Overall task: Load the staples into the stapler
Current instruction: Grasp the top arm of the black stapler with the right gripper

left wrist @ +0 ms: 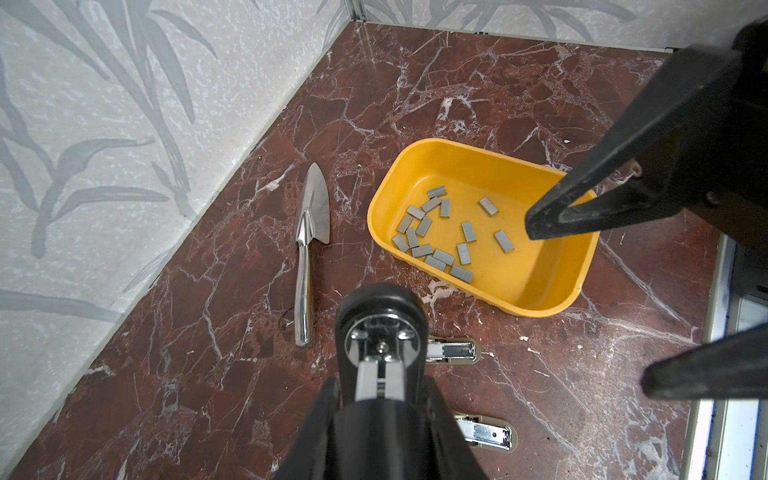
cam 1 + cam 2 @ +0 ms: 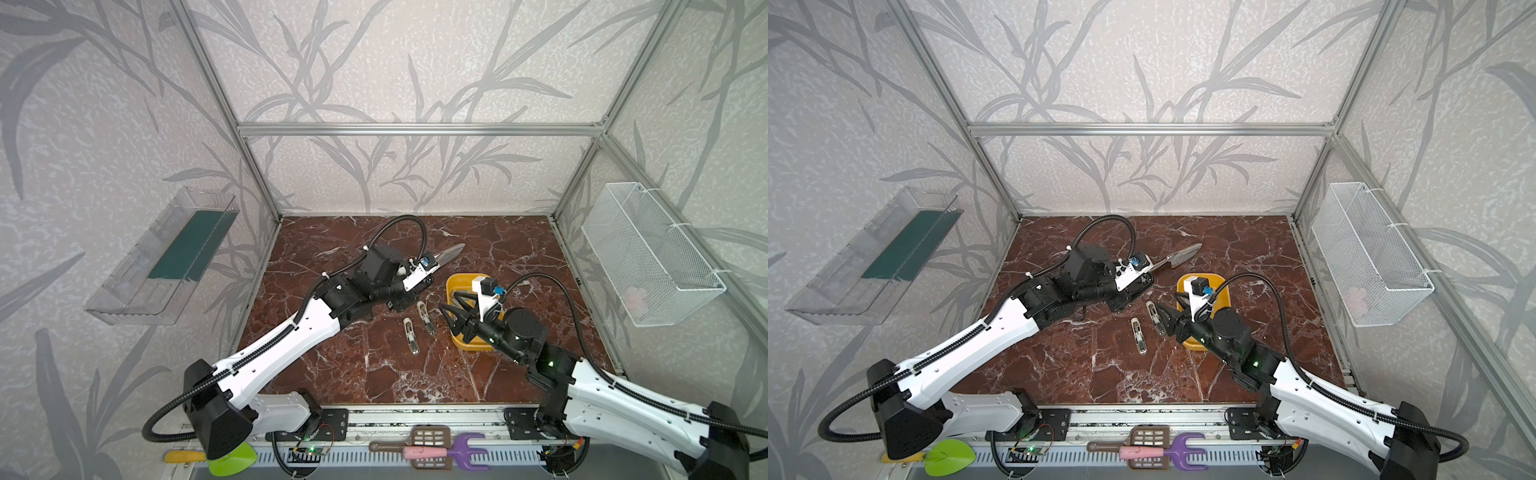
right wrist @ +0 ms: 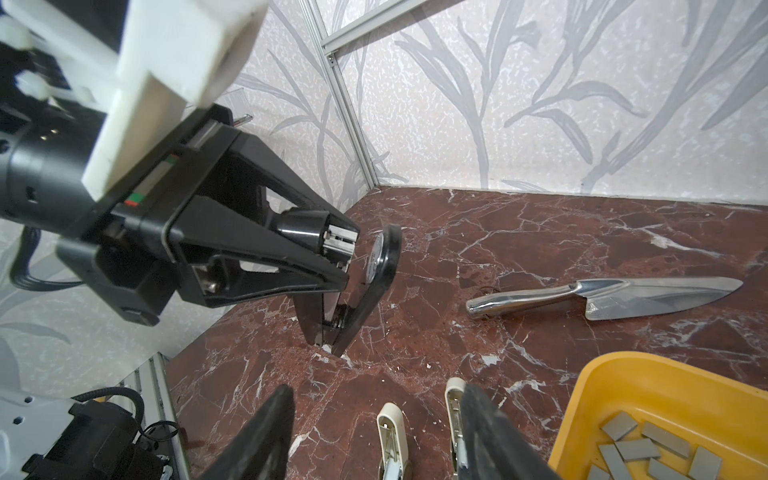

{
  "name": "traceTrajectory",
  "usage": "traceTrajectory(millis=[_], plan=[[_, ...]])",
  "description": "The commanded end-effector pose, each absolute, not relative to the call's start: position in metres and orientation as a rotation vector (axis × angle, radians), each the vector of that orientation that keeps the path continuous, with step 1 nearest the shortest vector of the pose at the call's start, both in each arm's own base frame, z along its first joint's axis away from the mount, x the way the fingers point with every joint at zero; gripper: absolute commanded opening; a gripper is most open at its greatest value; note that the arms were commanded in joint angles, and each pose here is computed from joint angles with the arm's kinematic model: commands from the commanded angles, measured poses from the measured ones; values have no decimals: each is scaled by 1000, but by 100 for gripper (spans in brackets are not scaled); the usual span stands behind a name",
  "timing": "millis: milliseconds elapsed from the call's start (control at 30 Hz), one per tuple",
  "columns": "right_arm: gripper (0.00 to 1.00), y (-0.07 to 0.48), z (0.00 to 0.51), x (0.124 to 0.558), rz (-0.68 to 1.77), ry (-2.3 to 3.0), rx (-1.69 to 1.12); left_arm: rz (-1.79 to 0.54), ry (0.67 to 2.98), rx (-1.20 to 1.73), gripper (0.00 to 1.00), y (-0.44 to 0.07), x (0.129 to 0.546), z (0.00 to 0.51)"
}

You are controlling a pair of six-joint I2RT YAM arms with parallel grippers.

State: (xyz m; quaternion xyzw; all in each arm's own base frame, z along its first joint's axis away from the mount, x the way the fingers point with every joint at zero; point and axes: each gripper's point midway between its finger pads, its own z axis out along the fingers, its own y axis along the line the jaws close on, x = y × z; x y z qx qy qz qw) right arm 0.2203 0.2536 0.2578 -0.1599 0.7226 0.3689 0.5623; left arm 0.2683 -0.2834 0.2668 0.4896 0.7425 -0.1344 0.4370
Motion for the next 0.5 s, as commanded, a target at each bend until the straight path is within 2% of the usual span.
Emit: traceTrajectory(millis=[0, 267, 467], plan=[[64, 256, 266, 221, 882, 1676, -375, -363, 1727, 1192, 0, -290, 266, 300], [61, 261, 264, 229, 885, 1721, -357, -464, 1675, 1327, 0, -305, 243, 290], [61, 255, 270, 225, 908, 1689, -345, -457, 1635, 1384, 0, -307, 235, 283]])
